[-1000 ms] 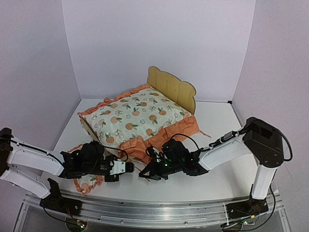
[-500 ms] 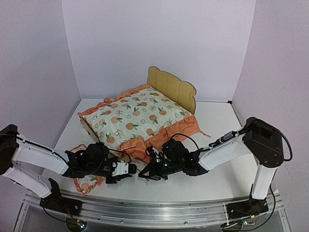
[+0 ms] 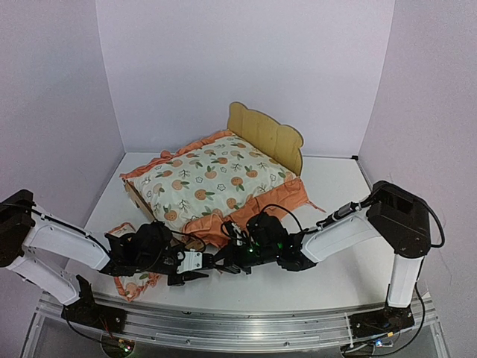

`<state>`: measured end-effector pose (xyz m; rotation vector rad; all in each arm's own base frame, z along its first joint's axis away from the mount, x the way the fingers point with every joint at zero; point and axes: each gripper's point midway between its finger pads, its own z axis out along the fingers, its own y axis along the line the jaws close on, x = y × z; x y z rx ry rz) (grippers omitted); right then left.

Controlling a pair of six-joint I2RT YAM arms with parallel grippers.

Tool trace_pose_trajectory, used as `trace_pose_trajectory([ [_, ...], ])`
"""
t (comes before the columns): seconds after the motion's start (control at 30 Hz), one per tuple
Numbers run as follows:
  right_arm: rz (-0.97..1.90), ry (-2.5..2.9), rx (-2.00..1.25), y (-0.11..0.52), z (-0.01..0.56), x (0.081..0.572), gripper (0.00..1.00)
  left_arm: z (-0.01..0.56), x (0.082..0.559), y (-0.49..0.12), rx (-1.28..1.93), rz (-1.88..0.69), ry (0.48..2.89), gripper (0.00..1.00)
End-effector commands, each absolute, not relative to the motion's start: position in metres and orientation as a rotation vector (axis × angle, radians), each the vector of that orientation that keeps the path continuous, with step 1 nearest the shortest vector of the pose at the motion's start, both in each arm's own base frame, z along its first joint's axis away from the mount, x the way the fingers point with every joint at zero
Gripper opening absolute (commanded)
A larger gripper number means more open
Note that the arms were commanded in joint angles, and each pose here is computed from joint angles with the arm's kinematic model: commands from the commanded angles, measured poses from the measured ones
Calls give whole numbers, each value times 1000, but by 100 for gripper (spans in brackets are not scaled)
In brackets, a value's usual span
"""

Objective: Set up the pet bed

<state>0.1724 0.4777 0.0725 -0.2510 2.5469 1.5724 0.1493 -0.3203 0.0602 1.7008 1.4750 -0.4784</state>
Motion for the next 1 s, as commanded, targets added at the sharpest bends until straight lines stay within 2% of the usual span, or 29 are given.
trace_pose_trajectory([
  [0.0, 1645, 2499, -266, 491, 88, 174, 0, 97, 167, -341, 1581, -478, 1412, 29],
  [0.17, 1640, 2508, -264, 490, 84, 174, 0, 101, 173, -342, 1553, -459, 1425, 21],
  [0.37, 1646, 2521, -269, 491, 81, 172, 0, 107, 176, -343, 1528, -457, 1435, 0],
  [0.43, 1645, 2530, -267, 490, 79, 171, 1, 107, 176, -343, 1527, -460, 1438, 0],
  [0.57, 1641, 2557, -268, 486, 72, 167, 12, 101, 174, -339, 1539, -456, 1458, 0],
  [0.73, 1616, 2596, -277, 472, 61, 159, 19, 87, 171, -328, 1580, -410, 1469, 0],
  [0.8, 1599, 2621, -271, 467, 53, 157, 18, 83, 171, -325, 1591, -397, 1470, 0],
  [0.97, 1600, 2660, -284, 466, 41, 152, 6, 76, 169, -322, 1622, -384, 1465, 0],
])
